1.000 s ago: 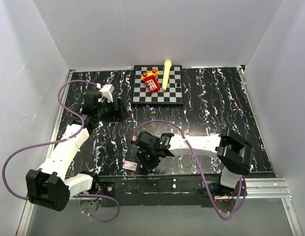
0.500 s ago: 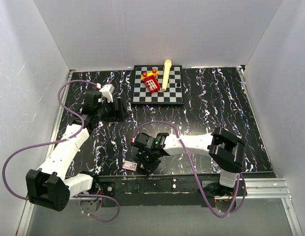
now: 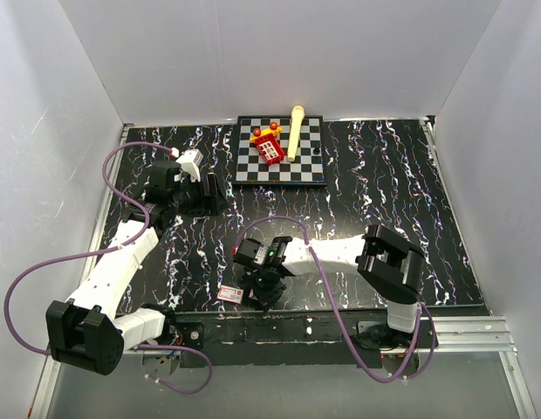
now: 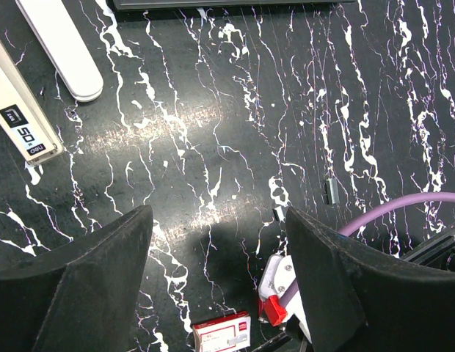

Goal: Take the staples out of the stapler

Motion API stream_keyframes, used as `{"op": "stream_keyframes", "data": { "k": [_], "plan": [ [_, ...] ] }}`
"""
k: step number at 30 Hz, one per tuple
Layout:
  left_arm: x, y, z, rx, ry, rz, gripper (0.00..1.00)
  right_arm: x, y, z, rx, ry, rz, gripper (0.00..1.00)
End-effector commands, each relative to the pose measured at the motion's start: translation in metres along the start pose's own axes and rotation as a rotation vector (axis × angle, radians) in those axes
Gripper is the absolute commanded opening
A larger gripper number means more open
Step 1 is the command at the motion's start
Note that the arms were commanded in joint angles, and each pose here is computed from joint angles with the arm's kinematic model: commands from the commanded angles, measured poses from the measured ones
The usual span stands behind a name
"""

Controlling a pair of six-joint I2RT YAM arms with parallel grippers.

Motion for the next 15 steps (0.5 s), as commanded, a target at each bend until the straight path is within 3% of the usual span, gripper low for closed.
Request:
{"op": "stream_keyframes", "data": {
  "k": [1,15],
  "plan": [
    [-0.006,-0.006,-0.002,0.019,0.003,-0.046,0.72,-0.006,-0.009,0.002,0.005,0.018,-0.024,0.01],
    [-0.005,-0.005,-0.002,0.019,0.007,-0.042,0.72,-0.004,-0.025,-0.021,0.099,0.066,-0.057,0.01]
  ]
}}
Point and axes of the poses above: each gripper's point midway between its finger pads, its own x axis out along the fingers, its own z axis along the line the jaws close on, y = z × x, the point moved 8 cm from there along -x, back along the fingers, and after that the axes turned 1 degree about -x, right-handed, at the moved point
